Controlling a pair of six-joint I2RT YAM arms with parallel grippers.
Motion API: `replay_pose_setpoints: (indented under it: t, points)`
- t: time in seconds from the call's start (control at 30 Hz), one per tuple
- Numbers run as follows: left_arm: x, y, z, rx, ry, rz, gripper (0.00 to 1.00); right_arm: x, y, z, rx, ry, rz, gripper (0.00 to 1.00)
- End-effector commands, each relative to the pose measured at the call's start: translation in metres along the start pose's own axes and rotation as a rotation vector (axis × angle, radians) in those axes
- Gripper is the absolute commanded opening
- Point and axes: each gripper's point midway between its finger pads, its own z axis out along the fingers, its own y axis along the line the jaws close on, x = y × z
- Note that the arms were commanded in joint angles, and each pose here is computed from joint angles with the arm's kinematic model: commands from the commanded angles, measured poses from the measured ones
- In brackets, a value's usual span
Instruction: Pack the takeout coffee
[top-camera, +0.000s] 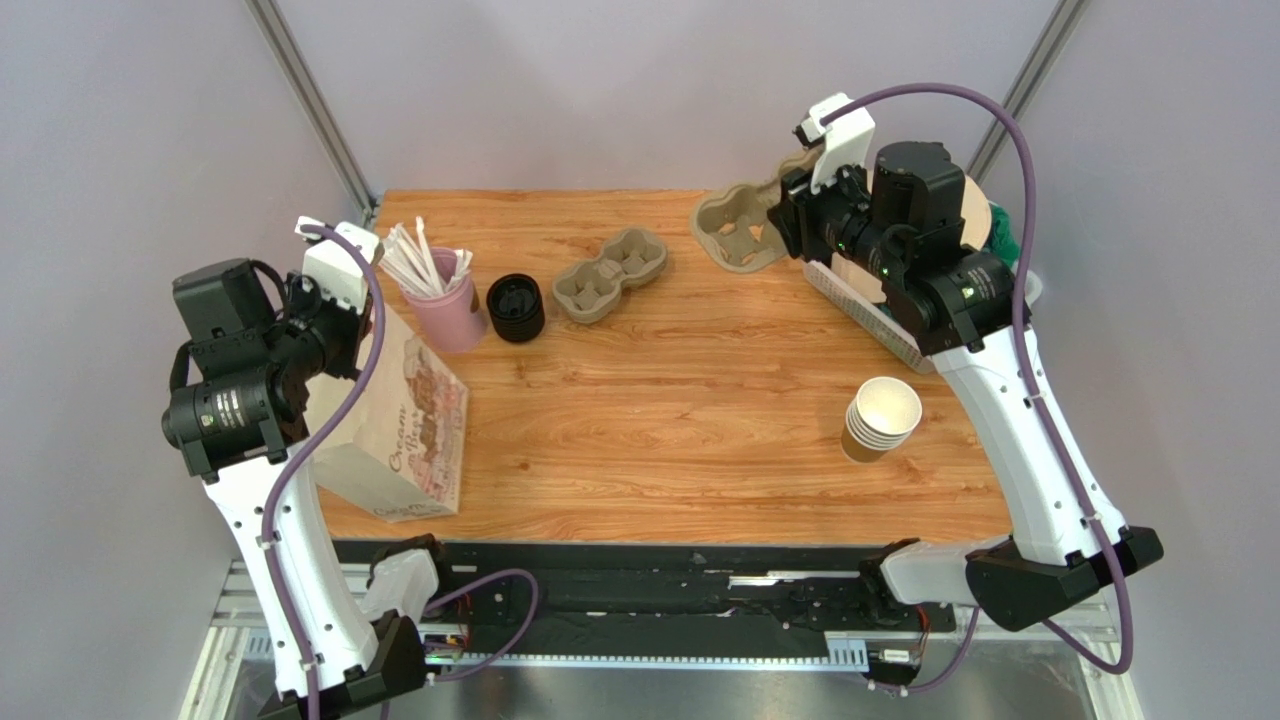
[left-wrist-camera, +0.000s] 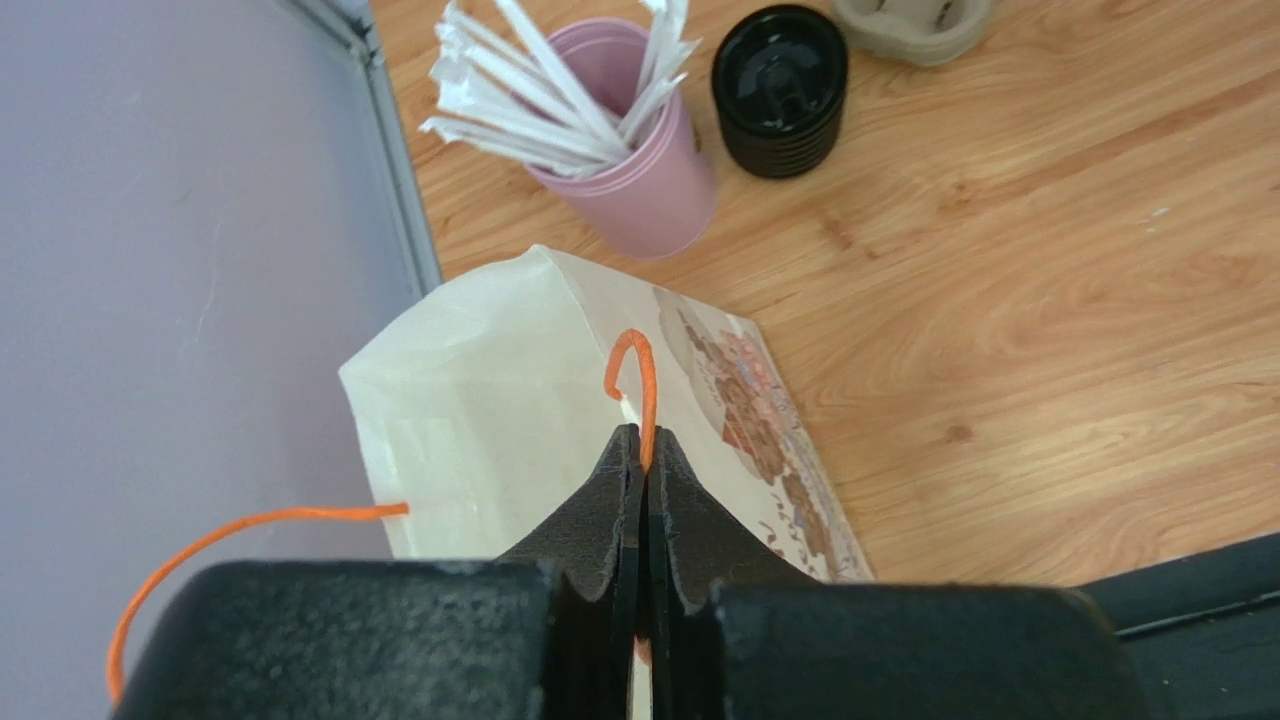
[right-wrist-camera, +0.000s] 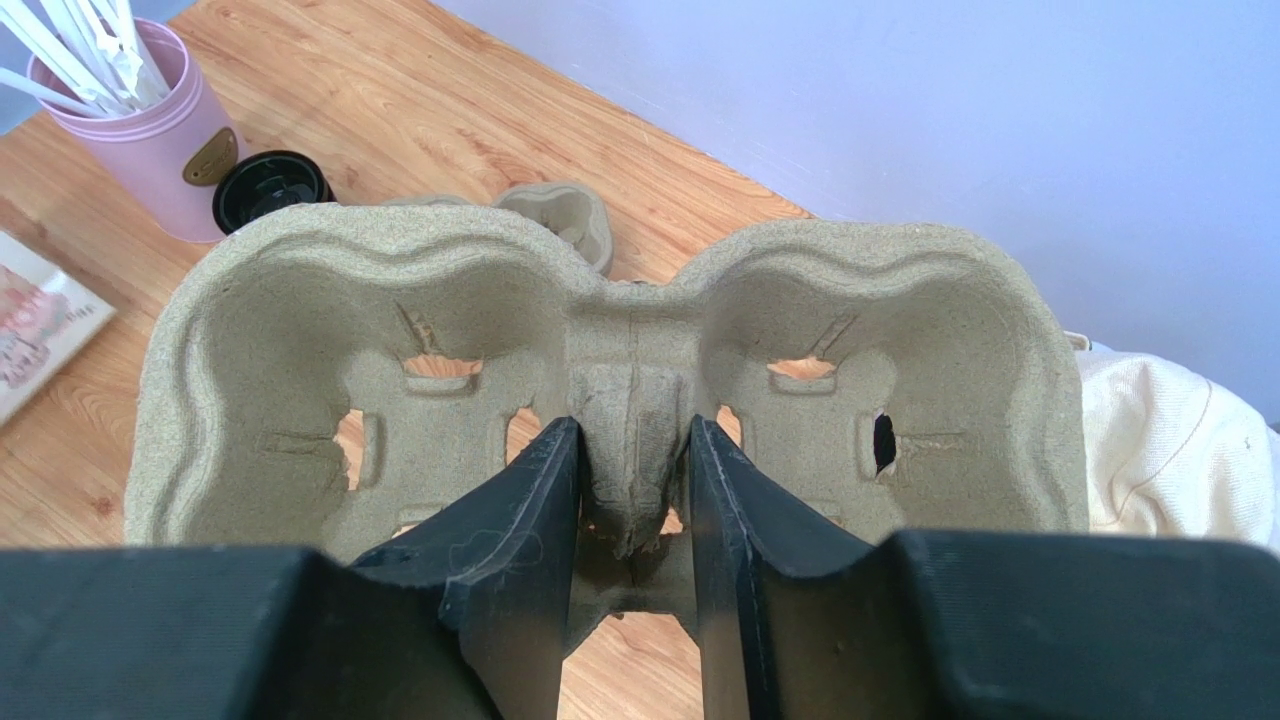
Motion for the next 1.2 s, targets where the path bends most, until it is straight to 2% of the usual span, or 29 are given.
replay_pose_setpoints:
  t: [0.0, 0.33, 0.57, 0.9, 0.93, 1.17]
  points:
    - [-0.021, -0.033, -0.015, 0.134, -0.104, 0.005, 0.00, -0.024, -0.003, -0.017, 0.014, -0.072, 0.013, 0.34]
    - [-0.035, -0.090, -0.019, 0.381, -0.172, 0.072, 0.00, -0.029, -0.005, -0.028, 0.031, -0.090, 0.012, 0.34]
    - [-0.059, -0.126, -0.011, 0.542, -0.215, 0.131, 0.00, -0.026, -0.028, -0.036, 0.156, -0.081, 0.015, 0.34]
    - [-0.107, -0.152, 0.034, 0.585, -0.188, 0.181, 0.00, -0.009, -0.082, -0.063, 0.327, -0.068, 0.087, 0.34]
    - [-0.117, -0.160, 0.030, 0.601, -0.211, 0.207, 0.00, -0.007, -0.084, -0.065, 0.331, -0.068, 0.090, 0.34]
    - [-0.146, -0.201, 0.071, 0.576, -0.184, 0.307, 0.00, 0.008, -0.098, -0.082, 0.391, -0.062, 0.125, 0.34]
